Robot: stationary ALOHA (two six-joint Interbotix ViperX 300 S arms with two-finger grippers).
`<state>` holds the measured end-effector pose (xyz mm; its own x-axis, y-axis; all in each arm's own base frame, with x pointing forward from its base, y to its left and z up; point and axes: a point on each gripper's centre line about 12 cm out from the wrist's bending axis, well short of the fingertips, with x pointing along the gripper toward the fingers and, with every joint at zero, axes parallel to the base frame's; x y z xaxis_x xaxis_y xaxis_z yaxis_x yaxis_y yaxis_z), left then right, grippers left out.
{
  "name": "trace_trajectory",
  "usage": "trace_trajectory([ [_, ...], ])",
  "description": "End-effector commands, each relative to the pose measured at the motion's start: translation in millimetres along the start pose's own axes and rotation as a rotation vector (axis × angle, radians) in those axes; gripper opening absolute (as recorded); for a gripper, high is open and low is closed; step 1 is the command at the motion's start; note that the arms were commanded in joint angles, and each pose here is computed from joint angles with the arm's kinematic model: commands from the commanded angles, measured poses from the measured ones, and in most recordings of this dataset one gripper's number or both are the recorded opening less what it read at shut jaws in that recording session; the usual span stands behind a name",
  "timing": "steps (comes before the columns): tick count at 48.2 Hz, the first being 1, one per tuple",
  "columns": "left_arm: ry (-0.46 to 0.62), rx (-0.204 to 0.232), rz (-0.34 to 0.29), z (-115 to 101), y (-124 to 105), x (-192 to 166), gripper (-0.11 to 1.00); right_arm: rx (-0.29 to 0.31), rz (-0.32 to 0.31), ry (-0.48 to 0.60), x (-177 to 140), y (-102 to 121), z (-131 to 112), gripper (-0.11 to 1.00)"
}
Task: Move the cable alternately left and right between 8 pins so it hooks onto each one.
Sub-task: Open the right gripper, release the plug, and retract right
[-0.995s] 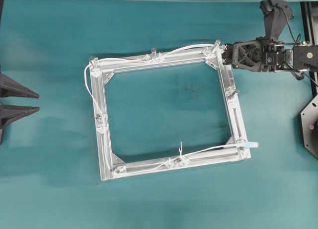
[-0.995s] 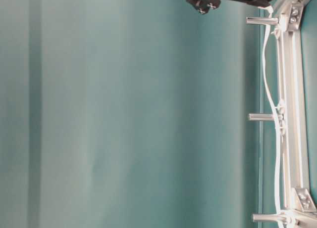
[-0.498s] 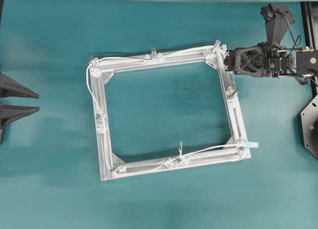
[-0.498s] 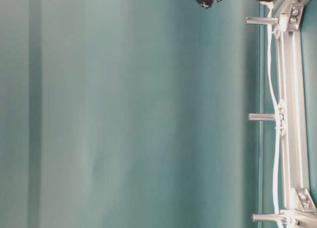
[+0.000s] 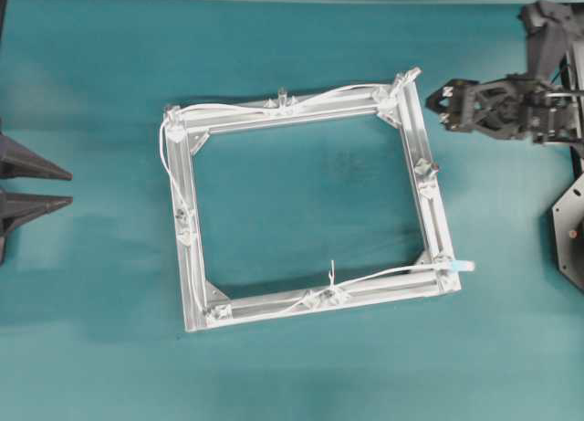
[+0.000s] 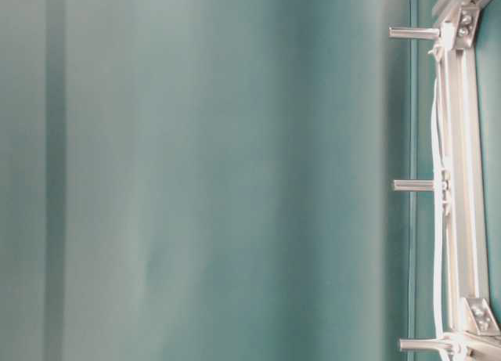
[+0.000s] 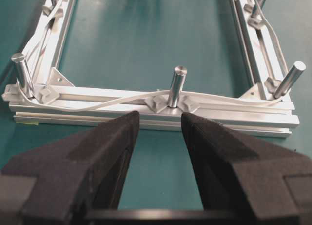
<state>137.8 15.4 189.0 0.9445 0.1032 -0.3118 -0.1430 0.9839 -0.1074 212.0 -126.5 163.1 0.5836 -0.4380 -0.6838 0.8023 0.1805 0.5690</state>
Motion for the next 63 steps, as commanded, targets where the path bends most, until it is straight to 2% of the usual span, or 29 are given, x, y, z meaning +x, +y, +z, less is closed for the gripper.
trace_trajectory([
  [1,-0.013,-0.002,-0.004,6.1,-1.0,-0.2,0.53,0.000,0.044,-0.023,-11.0,3.6,2.6,0.71],
  [16,-0.014,-0.001,-0.002,6.1,-0.8,-0.2,0.53,-0.023,0.145,-0.071,-35.5,3.9,4.1,0.71],
  [27,-0.012,-0.001,-0.003,6.0,-1.0,0.0,0.53,-0.085,0.227,-0.083,-43.0,10.3,3.2,0.72],
  [32,-0.014,-0.003,-0.002,6.1,-0.8,-0.2,0.53,-0.129,0.304,-0.074,-44.9,20.3,1.6,0.71],
  [34,-0.014,-0.003,-0.002,6.1,-0.8,-0.2,0.53,-0.159,0.339,-0.073,-46.3,25.5,1.0,0.71],
  [43,-0.014,-0.001,-0.002,6.1,-0.8,-0.2,0.53,-0.406,0.445,-0.108,-56.2,37.5,-1.8,0.71],
  [49,-0.014,-0.001,-0.002,6.1,-0.8,-0.2,0.53,-0.603,0.502,-0.178,-70.9,41.1,-2.2,0.71],
  [54,-0.012,-0.001,-0.003,6.0,-1.0,0.0,0.53,-0.727,0.564,-0.264,-90.7,40.9,-3.2,0.71],
  [58,-0.014,-0.001,-0.002,6.1,-0.8,-0.2,0.53,-0.766,0.601,-0.320,-103.8,35.7,-5.9,0.71],
  [63,-0.013,-0.001,-0.003,6.1,-1.0,-0.2,0.53,-0.787,0.664,-0.358,-115.8,27.7,-14.2,0.71],
])
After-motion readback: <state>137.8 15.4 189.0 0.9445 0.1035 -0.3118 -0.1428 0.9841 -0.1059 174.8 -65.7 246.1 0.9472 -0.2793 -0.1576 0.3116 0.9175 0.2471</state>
